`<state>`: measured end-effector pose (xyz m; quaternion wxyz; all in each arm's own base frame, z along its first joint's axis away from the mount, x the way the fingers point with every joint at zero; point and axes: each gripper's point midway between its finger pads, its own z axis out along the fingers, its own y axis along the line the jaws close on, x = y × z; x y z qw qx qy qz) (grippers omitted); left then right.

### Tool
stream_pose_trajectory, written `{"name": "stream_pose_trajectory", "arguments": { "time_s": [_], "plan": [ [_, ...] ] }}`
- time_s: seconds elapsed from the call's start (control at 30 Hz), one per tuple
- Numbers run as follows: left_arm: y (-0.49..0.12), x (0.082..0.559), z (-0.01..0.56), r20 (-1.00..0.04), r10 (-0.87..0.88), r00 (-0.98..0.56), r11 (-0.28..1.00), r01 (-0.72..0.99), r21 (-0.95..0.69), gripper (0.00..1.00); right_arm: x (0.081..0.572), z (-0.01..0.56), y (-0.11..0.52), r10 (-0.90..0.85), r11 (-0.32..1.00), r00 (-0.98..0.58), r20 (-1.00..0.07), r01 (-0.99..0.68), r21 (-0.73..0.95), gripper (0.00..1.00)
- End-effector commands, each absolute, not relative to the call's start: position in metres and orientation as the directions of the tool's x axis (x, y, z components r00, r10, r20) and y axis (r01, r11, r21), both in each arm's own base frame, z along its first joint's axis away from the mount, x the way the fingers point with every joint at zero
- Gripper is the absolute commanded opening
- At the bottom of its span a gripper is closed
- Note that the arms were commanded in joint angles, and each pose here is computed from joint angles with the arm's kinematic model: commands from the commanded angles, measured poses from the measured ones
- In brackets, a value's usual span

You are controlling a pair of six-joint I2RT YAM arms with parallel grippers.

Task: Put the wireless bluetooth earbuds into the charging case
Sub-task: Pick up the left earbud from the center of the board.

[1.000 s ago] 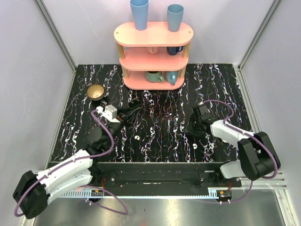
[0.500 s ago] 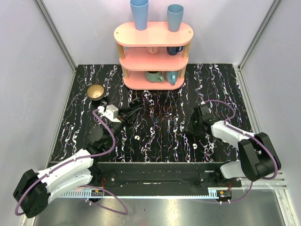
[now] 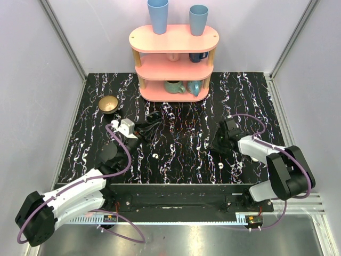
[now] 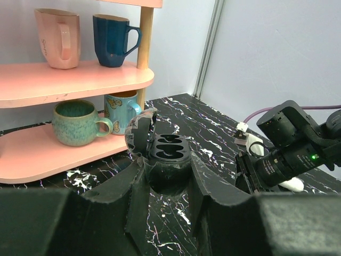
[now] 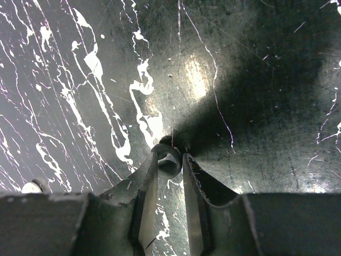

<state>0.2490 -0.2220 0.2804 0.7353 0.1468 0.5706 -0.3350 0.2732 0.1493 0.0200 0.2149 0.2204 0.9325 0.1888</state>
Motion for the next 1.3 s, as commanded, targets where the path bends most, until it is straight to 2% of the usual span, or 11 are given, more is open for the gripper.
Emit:
{"name": "stream_pose_trajectory", "arguments": {
  "time_s": [0.0, 0.4, 0.73, 0.97, 1.27],
  "plan": [
    [-0.223, 0.246, 0.295, -0.919, -0.361, 0.157, 0.718, 0.675, -0.167, 0.00, 0.272, 0.013, 0.142, 0.486, 0.844, -0.811, -0.326, 0.338, 0.416, 0.31],
    [-0.225, 0.247, 0.293, -0.920, -0.363, 0.146, 0.713, 0.679, -0.174, 0.00, 0.268, 0.001, 0.150, 0.455, 0.850, -0.844, -0.283, 0.317, 0.421, 0.26],
    [-0.226, 0.248, 0.292, -0.922, -0.362, 0.140, 0.715, 0.677, -0.178, 0.00, 0.276, 0.023, 0.153, 0.416, 0.860, -0.838, -0.352, 0.237, 0.453, 0.15],
    [-0.228, 0.248, 0.295, -0.920, -0.366, 0.139, 0.708, 0.683, -0.178, 0.00, 0.291, 0.065, 0.160, 0.328, 0.872, -0.812, -0.482, 0.064, 0.484, 0.01],
    [-0.231, 0.247, 0.300, -0.919, -0.366, 0.144, 0.698, 0.696, -0.168, 0.00, 0.299, 0.171, 0.204, 0.173, 0.748, -0.744, -0.645, -0.327, 0.578, 0.00]
  ]
}}
